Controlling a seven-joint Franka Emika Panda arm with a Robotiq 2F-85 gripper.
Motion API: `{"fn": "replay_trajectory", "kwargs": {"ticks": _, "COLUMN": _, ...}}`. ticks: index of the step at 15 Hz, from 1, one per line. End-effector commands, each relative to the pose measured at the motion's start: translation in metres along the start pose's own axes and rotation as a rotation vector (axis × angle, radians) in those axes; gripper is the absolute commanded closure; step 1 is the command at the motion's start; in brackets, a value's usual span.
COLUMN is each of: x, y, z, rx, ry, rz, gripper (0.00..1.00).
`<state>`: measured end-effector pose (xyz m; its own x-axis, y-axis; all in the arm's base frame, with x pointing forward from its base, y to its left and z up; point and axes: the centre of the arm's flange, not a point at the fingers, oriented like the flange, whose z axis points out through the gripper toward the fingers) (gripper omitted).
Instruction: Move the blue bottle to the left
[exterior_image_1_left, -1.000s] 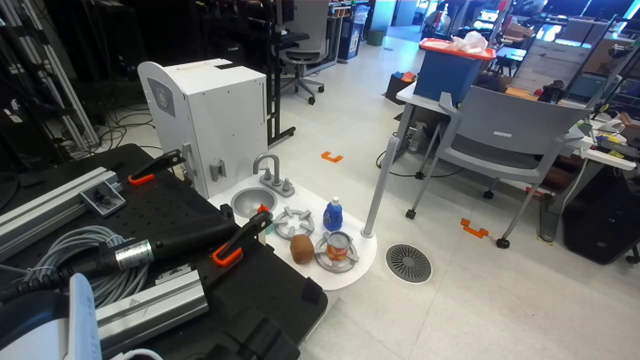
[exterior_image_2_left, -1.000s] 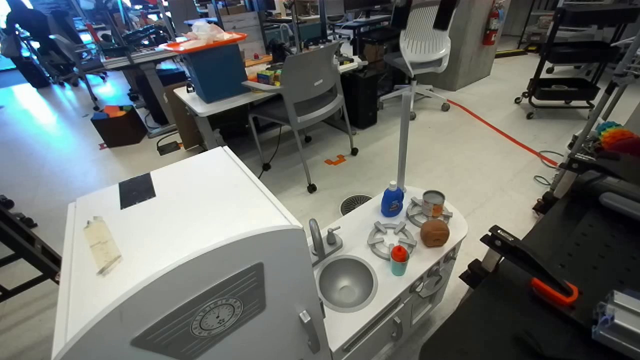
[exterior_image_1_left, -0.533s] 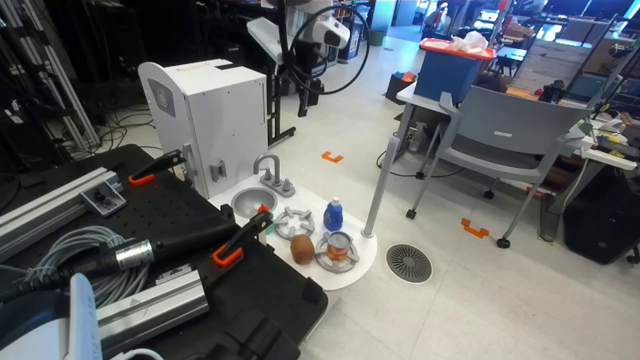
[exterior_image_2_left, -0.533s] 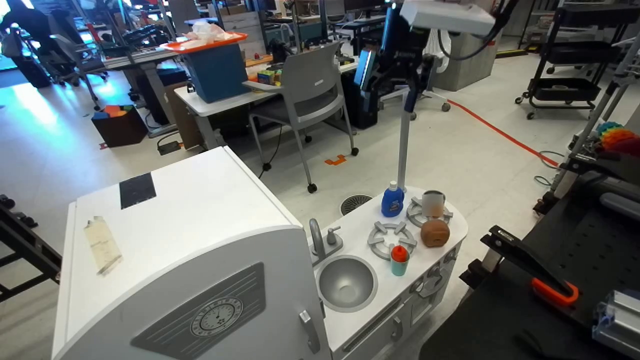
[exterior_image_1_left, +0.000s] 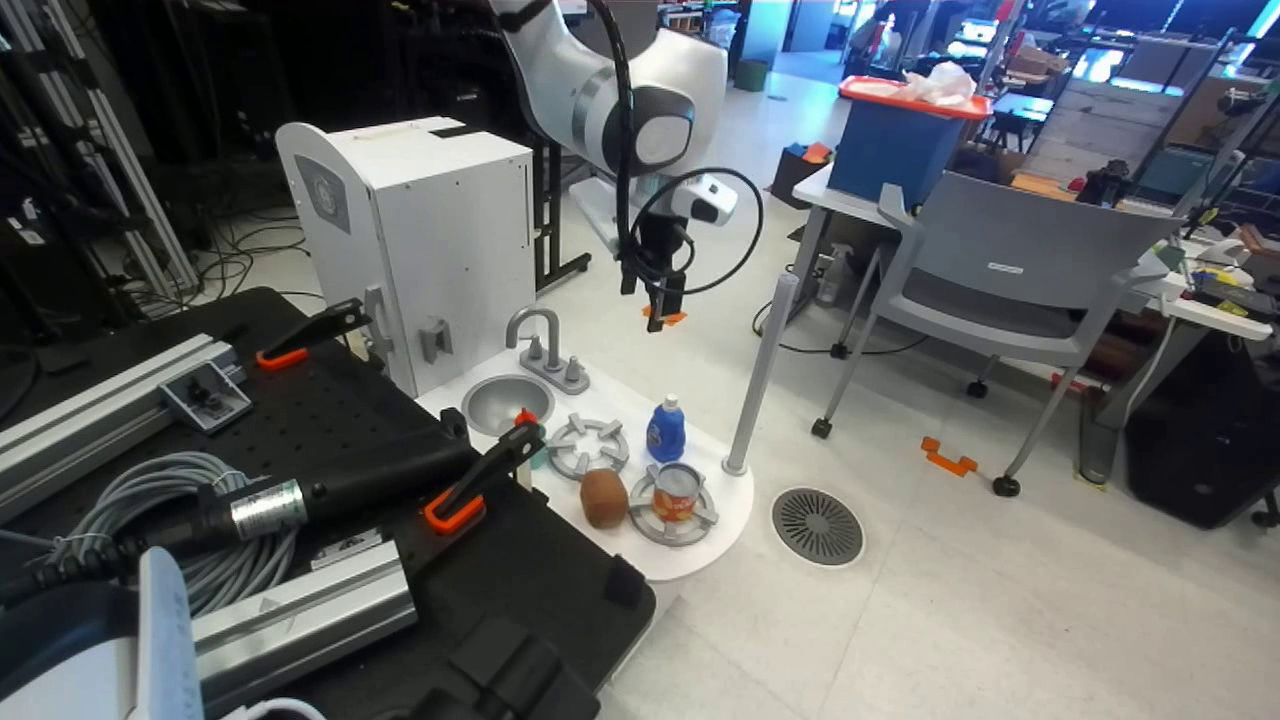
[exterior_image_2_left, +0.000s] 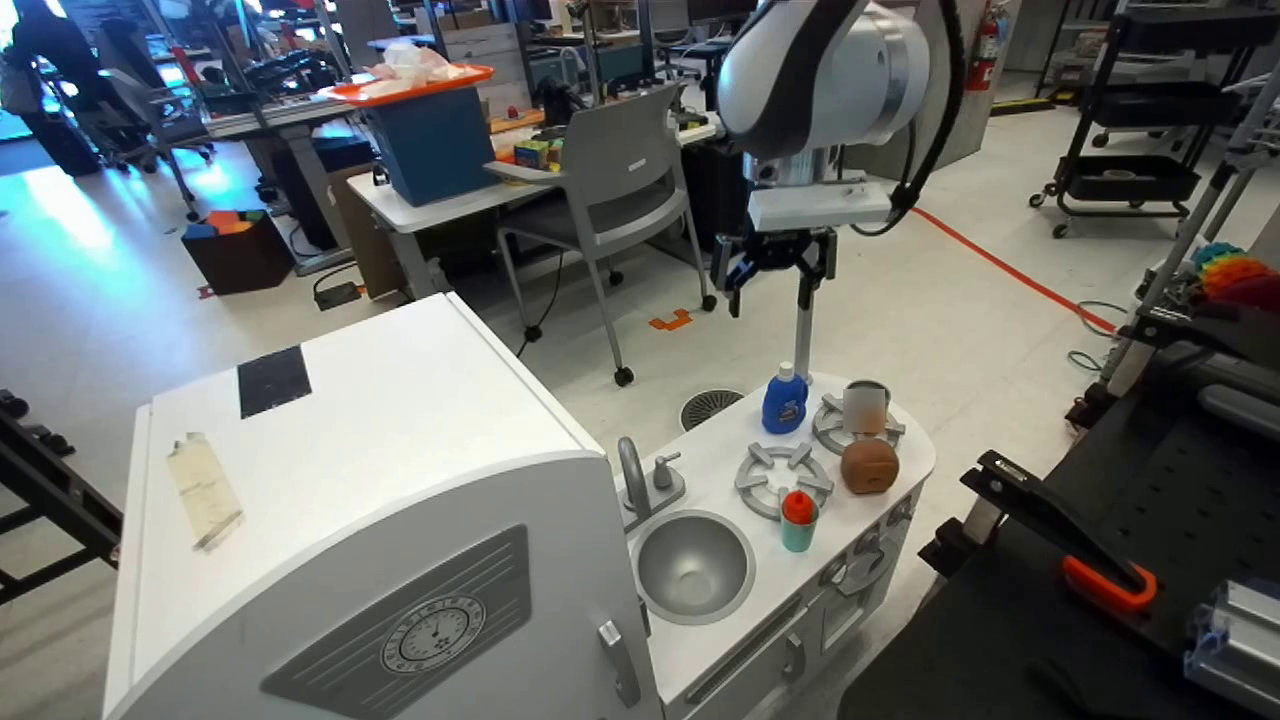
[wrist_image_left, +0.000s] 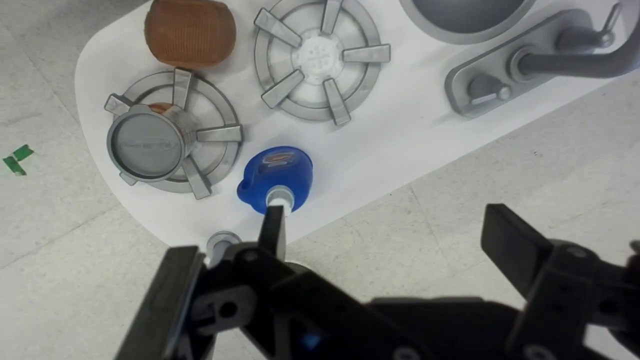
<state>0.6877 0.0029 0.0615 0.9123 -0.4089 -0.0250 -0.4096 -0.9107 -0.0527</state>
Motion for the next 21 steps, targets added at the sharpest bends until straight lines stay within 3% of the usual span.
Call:
{"fn": "replay_trajectory", "kwargs": {"ticks": 1, "x": 0.065, "y": -0.013, "z": 0.058, "rx": -0.024, "ry": 0.041, "rz": 0.063, "gripper": 0.0}}
{"fn": "replay_trajectory", "kwargs": {"ticks": 9, "x": 0.101, "y": 0.001, "z": 0.149, "rx": -0.08, "ry": 0.092, "rz": 0.159, "gripper": 0.0}}
{"fn": "replay_trajectory", "kwargs": {"ticks": 15, "x": 0.1, "y": 0.004, "z": 0.168, "rx": -0.139, "ry": 0.066, "rz": 0.198, "gripper": 0.0}}
{"fn": "replay_trajectory", "kwargs": {"ticks": 16, "x": 0.099, "y": 0.004, "z": 0.167, "rx": -0.145, "ry": 0.061, "rz": 0.205, "gripper": 0.25}}
{"fn": "replay_trajectory", "kwargs": {"ticks": 18, "x": 0.098, "y": 0.005, "z": 0.167, "rx": -0.158, "ry": 0.045, "rz": 0.223, "gripper": 0.34}}
{"fn": "replay_trajectory", "kwargs": {"ticks": 21, "x": 0.1, "y": 0.01, "z": 0.172, "rx": -0.179, "ry": 0.035, "rz": 0.241, "gripper": 0.58}}
